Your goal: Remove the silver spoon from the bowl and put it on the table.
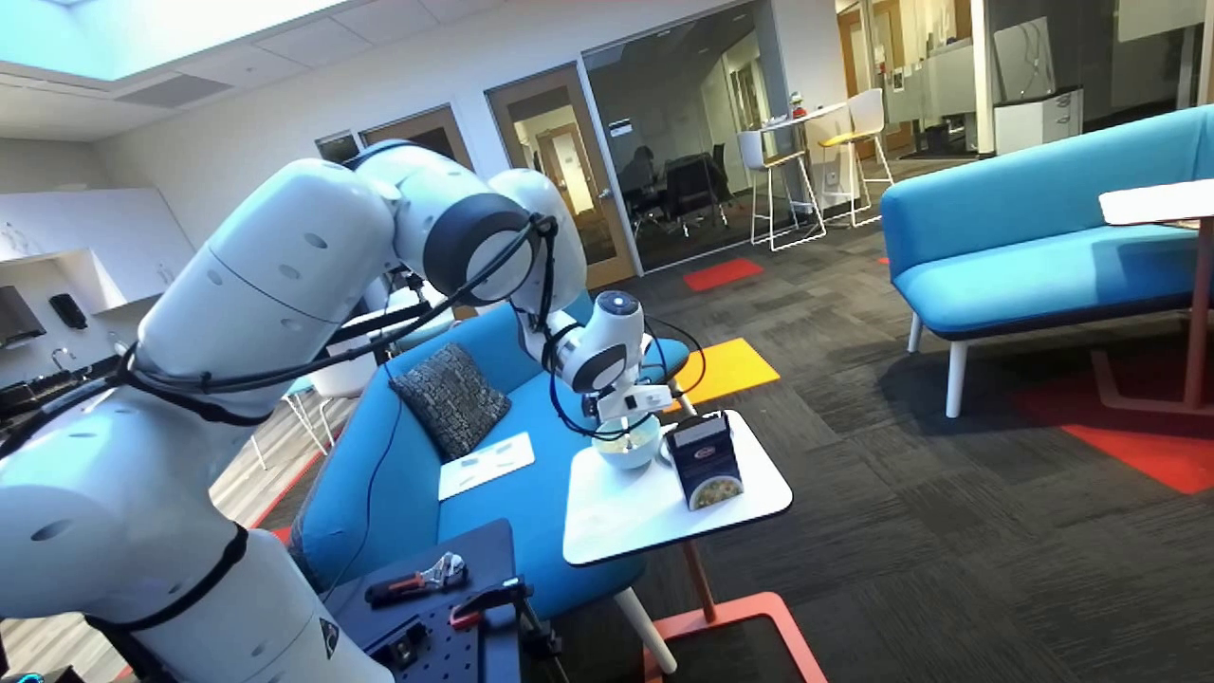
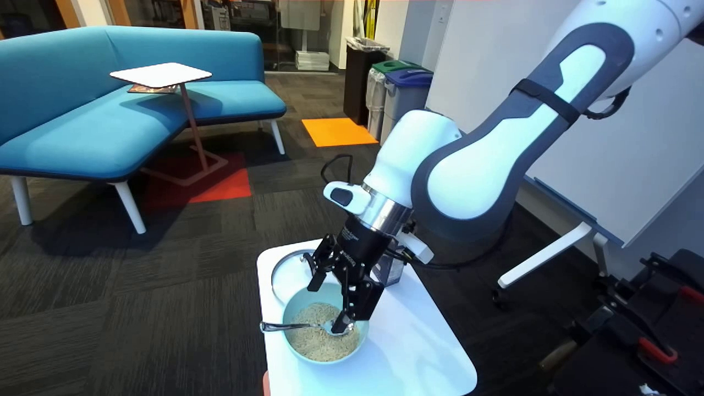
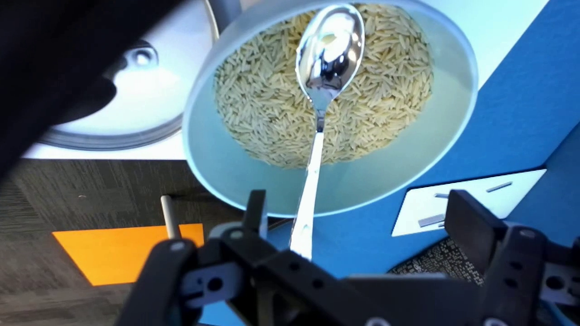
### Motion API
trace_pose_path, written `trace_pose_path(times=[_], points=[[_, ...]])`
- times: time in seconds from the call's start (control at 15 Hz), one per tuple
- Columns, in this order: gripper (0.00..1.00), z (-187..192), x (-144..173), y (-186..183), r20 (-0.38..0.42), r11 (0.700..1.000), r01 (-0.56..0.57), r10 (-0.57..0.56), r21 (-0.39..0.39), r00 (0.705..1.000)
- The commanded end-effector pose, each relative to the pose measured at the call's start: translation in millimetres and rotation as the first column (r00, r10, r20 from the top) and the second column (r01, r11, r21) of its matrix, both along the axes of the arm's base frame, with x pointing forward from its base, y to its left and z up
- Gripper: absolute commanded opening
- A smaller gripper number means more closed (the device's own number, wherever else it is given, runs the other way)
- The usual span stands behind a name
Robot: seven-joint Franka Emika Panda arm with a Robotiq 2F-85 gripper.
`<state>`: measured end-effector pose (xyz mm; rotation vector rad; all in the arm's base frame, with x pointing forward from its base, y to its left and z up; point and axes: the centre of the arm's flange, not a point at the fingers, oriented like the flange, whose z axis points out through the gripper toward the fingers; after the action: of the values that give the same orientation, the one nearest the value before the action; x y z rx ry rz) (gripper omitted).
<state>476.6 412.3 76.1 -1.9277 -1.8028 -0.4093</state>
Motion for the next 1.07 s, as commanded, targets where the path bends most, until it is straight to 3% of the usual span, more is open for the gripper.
trace_pose_path(times=[0.0,0.67,1.0], points=[[1.0,-5,14,12,-0.047,1.0,-0.009,0.008,-0.011,0.999],[1.0,-27,35,33,-0.144,0.998,-0.061,0.056,-0.028,0.988],[1.0,-34,25,39,-0.125,0.998,-0.052,0.049,-0.021,0.991]])
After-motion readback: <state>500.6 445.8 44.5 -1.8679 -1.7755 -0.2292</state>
